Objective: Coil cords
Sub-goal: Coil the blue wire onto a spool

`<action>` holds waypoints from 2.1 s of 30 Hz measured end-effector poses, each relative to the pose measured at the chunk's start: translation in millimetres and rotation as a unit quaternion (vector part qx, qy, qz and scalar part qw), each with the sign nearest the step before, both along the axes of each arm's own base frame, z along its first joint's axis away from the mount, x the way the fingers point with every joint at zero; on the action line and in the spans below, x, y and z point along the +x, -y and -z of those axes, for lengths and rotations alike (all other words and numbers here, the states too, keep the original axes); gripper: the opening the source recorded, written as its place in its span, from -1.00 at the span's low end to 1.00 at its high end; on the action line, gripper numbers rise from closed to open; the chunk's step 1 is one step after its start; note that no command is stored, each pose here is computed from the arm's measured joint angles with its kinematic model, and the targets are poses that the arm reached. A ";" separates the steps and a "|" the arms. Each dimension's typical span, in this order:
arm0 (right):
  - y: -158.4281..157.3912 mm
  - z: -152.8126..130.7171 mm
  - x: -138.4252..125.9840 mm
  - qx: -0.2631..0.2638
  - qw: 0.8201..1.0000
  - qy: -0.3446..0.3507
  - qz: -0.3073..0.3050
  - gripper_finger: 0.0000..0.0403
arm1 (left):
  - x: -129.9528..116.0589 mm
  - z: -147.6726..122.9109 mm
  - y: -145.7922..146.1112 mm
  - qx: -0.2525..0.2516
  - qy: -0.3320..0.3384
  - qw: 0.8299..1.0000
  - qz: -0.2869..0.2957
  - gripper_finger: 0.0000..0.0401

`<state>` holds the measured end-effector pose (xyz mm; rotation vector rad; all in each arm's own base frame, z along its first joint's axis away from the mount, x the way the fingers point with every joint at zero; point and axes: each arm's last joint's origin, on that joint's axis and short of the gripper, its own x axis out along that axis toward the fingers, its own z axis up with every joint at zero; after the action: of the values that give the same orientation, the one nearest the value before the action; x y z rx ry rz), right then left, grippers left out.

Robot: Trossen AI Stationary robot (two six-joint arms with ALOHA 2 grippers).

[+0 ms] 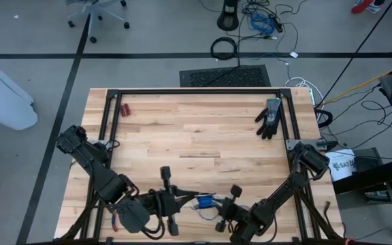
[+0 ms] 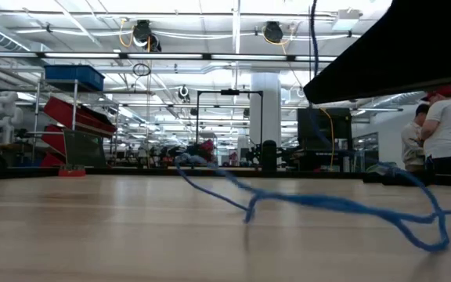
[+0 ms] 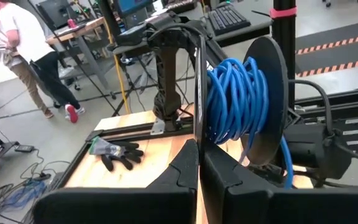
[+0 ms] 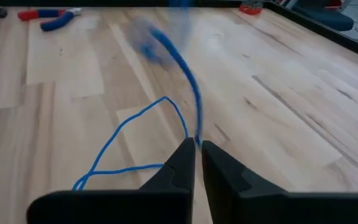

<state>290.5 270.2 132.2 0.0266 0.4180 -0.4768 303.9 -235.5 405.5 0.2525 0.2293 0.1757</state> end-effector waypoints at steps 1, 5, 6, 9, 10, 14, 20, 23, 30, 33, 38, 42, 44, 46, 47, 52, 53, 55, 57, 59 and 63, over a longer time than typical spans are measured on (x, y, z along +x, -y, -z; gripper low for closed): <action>-1.2 0.1 -1.4 -0.001 1.000 -0.001 -0.002 -0.90 | 0.0 0.0 0.0 0.000 0.000 1.000 0.000 -0.97; -7.2 0.2 -7.3 0.003 1.000 0.001 -0.011 -0.86 | 0.0 0.2 -0.2 -0.001 -0.001 1.000 -0.001 -0.97; -8.6 0.2 -8.8 0.006 1.000 0.002 -0.012 -0.85 | 0.0 0.2 -0.2 -0.002 0.000 1.000 -0.002 -0.97; -13.7 0.7 -13.8 0.012 1.000 -0.003 -0.024 -0.80 | -0.2 1.0 -0.4 -0.001 -0.004 1.000 -0.002 -0.97; -14.6 0.4 -15.2 0.021 0.999 -0.013 -0.031 -0.78 | -0.3 1.4 -0.5 -0.002 -0.005 1.000 -0.003 -0.97; -14.4 -5.2 -21.5 0.078 0.995 -0.052 -0.045 -0.68 | 0.1 1.6 -1.1 -0.009 -0.004 1.000 -0.005 -0.97; -24.2 -22.7 -29.3 0.068 0.997 0.034 -0.029 -0.54 | 1.3 0.8 -2.2 -0.013 0.000 1.000 -0.008 -0.97; -33.5 -34.3 -30.1 0.035 0.995 0.087 -0.033 -0.47 | 1.3 0.6 -2.2 -0.014 0.001 1.000 -0.008 -0.97; -37.8 -50.4 -12.2 0.023 0.991 0.111 -0.073 -0.29 | 5.3 0.7 -7.4 -0.014 0.000 1.000 -0.016 -0.97; -32.5 -55.5 -2.5 0.014 0.990 0.124 -0.066 -0.19 | 6.9 0.9 -9.7 -0.014 0.000 1.000 -0.018 -0.97; -20.5 -59.2 12.4 0.006 0.990 0.131 -0.051 -0.11 | 6.9 1.2 -9.4 -0.013 -0.002 1.000 -0.017 -0.97; -12.1 -57.7 19.5 0.017 0.991 0.131 -0.035 -0.12 | 6.8 1.4 -9.5 -0.012 -0.003 1.000 -0.017 -0.97; -10.0 -56.7 20.8 0.017 0.991 0.129 -0.031 -0.14 | 6.7 1.8 -9.5 -0.010 -0.004 1.000 -0.017 -0.97; -10.1 -56.0 20.5 0.016 0.991 0.126 -0.034 -0.18 | 6.7 1.9 -9.6 -0.010 -0.005 1.000 -0.017 -0.97; -9.5 -55.4 20.9 0.016 0.992 0.122 -0.036 -0.21 | 6.7 1.9 -9.6 -0.009 -0.005 1.000 -0.017 -0.97; -5.9 -52.6 23.9 0.034 0.992 0.112 -0.042 -0.45 | 6.7 1.9 -9.6 -0.007 -0.006 1.000 -0.016 -0.97; -4.8 -52.2 24.8 0.035 0.992 0.110 -0.042 -0.52 | 6.7 1.8 -9.6 -0.007 -0.005 1.000 -0.016 -0.97; -3.1 -51.7 26.5 0.038 0.993 0.106 -0.045 -0.66 | 6.7 1.8 -9.5 -0.007 -0.005 1.000 -0.016 -0.97; -2.9 -51.7 26.7 0.039 0.993 0.107 -0.045 -0.82 | 6.7 1.7 -9.5 -0.008 -0.005 1.000 -0.016 -0.97; -2.7 -51.3 26.5 0.037 0.993 0.104 -0.045 -0.95 | 6.8 1.7 -9.5 -0.008 -0.005 1.000 -0.016 -0.97; -6.8 -51.2 22.2 0.036 0.993 0.107 -0.044 -0.98 | 6.7 2.3 -9.6 -0.006 -0.007 1.000 -0.016 -0.97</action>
<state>312.7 277.0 183.4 0.1277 0.2246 -0.3663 310.6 -225.9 403.1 0.2393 0.2489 0.2043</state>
